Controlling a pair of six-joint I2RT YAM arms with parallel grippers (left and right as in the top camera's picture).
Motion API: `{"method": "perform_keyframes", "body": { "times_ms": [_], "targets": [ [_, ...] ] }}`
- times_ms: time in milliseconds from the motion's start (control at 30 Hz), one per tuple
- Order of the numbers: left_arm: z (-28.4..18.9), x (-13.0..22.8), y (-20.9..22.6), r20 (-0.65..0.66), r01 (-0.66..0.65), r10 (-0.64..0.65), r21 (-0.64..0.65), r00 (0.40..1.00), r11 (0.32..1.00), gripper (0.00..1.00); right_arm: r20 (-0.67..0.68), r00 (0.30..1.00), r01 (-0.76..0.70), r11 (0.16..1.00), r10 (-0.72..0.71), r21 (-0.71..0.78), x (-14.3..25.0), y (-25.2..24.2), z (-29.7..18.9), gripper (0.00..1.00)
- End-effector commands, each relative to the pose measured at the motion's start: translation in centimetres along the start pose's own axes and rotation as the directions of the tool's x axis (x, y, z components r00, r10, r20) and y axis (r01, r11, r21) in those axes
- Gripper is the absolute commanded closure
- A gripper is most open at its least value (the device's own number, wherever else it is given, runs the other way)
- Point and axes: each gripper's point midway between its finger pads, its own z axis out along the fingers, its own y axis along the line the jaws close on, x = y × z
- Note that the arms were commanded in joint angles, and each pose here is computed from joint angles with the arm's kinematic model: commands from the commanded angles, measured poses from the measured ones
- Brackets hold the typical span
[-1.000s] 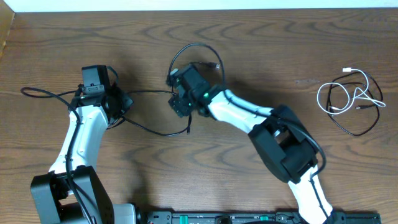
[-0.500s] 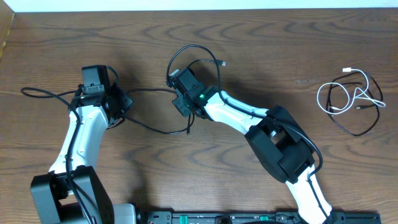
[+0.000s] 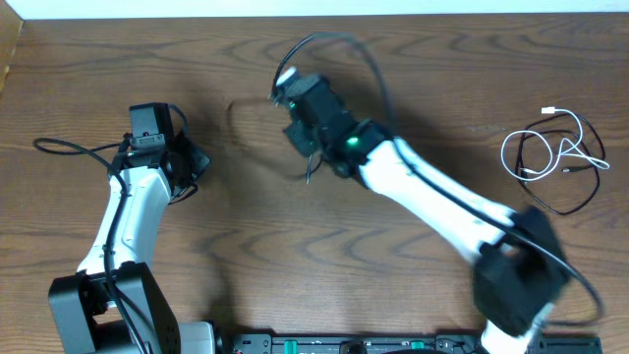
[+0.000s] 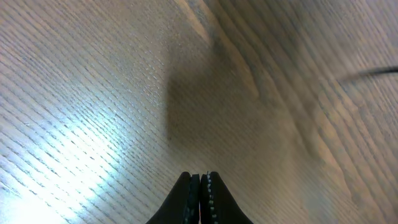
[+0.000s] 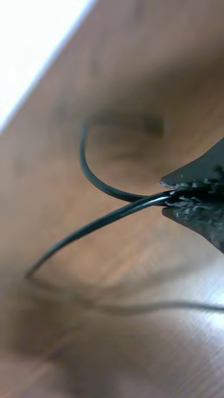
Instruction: Untangle cables
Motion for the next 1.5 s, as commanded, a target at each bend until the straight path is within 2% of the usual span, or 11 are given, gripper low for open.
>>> {"method": "perform_keyframes", "body": {
  "times_ms": [0, 200, 367, 500, 667, 1033, 1300, 1333, 1367, 1400, 1467],
  "targets": [
    [-0.4, -0.7, -0.1, 0.023, 0.009, -0.009, 0.003, 1.0, 1.0, 0.92, 0.073, 0.997, 0.004, 0.988, -0.016, 0.155, -2.7, -4.0, -3.8, 0.99],
    [-0.4, -0.7, -0.1, 0.023, 0.009, -0.009, 0.003, 1.0, 1.0, 0.92, 0.185, 0.983, -0.066, 0.949, 0.009, 0.307, -5.8, -8.8, -10.1, 0.99],
    [-0.4, -0.6, -0.1, 0.022, 0.009, -0.009, 0.003, 1.0, 1.0, 0.92, 0.187, 0.982, -0.114, 0.907, 0.04, 0.405, -5.4, -12.6, -12.0, 0.99],
    [-0.4, -0.6, -0.1, 0.022, 0.009, -0.009, 0.003, 1.0, 1.0, 0.91, 0.107, 0.986, -0.162, 0.874, 0.126, 0.458, -2.2, -16.4, -11.5, 0.99],
    [-0.4, -0.6, -0.1, 0.022, 0.009, -0.009, 0.003, 1.0, 1.0, 0.91, 0.045, 0.948, -0.292, 0.804, 0.316, 0.518, 2.6, -21.5, -11.4, 0.99],
    [-0.4, -0.6, -0.1, 0.022, 0.009, -0.009, 0.003, 1.0, 1.0, 0.91, -0.03, 0.794, -0.564, 0.755, 0.607, 0.335, 9.5, -27.3, -10.9, 0.99],
    [-0.4, -0.6, -0.1, 0.022, 0.009, -0.009, 0.003, 1.0, 1.0, 0.9, -0.051, 0.693, -0.642, 0.648, 0.719, 0.41, 14.2, -31.0, -11.4, 0.99],
    [-0.4, -0.6, -0.1, 0.022, 0.009, -0.009, 0.003, 1.0, 1.0, 0.9, -0.057, 0.687, -0.643, 0.642, 0.725, 0.417, 14.6, -31.2, -11.5, 0.94],
    [-0.4, -0.6, -0.1, 0.022, 0.009, -0.009, 0.003, 1.0, 1.0, 0.9, -0.061, 0.679, -0.646, 0.635, 0.731, 0.424, 15.0, -31.4, -11.6, 0.62],
    [-0.4, -0.6, -0.1, 0.022, 0.009, -0.009, 0.003, 1.0, 1.0, 0.9, -0.062, 0.676, -0.647, 0.632, 0.734, 0.427, 15.2, -31.5, -11.7, 0.49],
    [-0.4, -0.6, -0.1, 0.022, 0.009, -0.009, 0.003, 1.0, 1.0, 0.9, -0.062, 0.672, -0.649, 0.627, 0.738, 0.431, 15.4, -31.7, -11.7, 0.33]
  ]
}}
